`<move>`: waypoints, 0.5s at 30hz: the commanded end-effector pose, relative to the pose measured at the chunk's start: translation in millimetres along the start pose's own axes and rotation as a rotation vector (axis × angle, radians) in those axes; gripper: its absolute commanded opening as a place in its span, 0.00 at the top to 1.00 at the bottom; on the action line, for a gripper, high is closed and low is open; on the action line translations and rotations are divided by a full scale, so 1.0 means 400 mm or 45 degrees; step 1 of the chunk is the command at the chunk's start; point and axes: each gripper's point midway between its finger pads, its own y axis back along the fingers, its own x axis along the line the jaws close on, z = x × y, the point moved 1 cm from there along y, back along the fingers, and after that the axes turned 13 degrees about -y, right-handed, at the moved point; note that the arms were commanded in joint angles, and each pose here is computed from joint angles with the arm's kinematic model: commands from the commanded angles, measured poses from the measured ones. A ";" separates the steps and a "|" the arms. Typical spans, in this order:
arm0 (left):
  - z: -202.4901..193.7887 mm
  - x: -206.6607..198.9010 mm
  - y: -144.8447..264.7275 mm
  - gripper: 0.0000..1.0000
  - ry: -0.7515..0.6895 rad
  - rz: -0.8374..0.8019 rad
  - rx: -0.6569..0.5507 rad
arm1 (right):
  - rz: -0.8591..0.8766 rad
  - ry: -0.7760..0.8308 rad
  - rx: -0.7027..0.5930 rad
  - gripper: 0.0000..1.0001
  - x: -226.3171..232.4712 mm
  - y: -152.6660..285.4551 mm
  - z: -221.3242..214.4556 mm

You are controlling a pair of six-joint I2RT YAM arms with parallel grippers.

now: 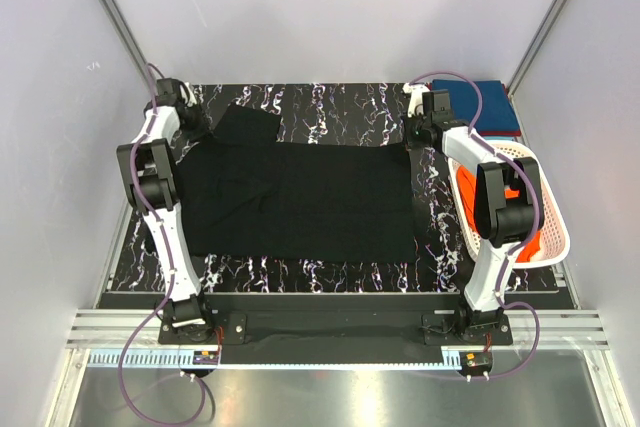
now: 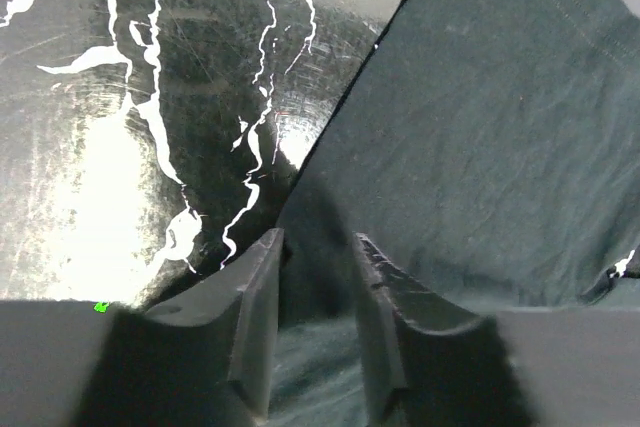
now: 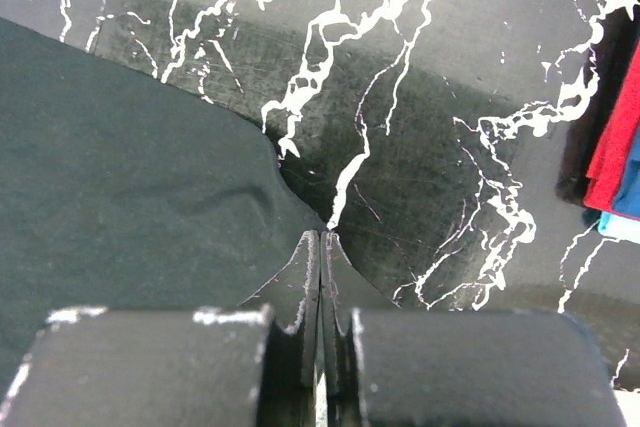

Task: Fold and stack the t-shirts
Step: Fold the tshirt

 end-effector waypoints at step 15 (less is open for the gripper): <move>0.109 -0.023 0.180 1.00 -0.037 0.059 -0.190 | -0.178 0.066 -0.106 1.00 -0.052 0.034 0.034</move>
